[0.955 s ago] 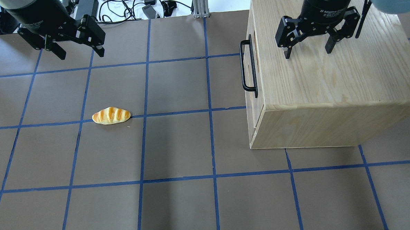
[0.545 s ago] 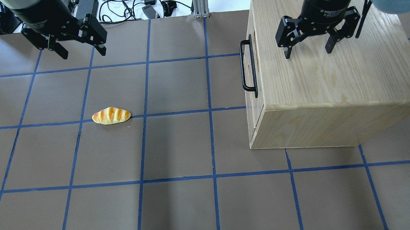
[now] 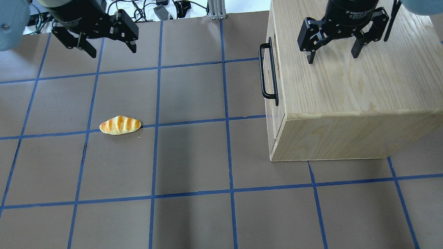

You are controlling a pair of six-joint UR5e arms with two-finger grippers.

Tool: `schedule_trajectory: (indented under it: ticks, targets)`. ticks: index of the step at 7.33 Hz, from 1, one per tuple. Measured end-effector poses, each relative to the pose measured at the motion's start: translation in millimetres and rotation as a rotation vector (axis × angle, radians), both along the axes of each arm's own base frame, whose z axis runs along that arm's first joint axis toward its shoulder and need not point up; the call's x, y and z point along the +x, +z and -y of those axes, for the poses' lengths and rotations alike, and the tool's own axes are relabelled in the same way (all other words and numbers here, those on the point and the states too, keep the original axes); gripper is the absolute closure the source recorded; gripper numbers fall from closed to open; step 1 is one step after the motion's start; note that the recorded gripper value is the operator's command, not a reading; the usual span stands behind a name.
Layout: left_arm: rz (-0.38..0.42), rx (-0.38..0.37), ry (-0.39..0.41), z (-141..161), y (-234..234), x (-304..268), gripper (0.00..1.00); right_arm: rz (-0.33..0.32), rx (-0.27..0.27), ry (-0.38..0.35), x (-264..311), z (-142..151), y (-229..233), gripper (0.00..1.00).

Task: Open upper drawer
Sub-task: 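Move the left gripper toward the black handle of the upper drawer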

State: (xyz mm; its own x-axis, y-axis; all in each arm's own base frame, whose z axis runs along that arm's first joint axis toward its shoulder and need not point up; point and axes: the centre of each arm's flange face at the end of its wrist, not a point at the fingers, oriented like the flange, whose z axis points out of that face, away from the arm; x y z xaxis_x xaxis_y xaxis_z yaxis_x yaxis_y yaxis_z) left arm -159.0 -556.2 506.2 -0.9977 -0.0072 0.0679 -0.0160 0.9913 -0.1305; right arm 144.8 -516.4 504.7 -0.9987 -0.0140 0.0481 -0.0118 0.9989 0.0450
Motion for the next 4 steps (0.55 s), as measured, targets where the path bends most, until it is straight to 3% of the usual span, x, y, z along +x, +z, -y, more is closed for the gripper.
schedule_trajectory:
  ticks: [2, 4]
  targets:
    - [-0.13, -0.055, 0.043, 23.1, -20.9, -43.8, 0.0, 0.0, 0.0, 0.0, -0.1, 0.1, 0.2, 0.0]
    - [-0.238, -0.064, 0.076, 39.6, -49.1, -93.1, 0.0, 0.0, 0.0, 0.0, -0.5, 0.2, 0.2, 0.0]
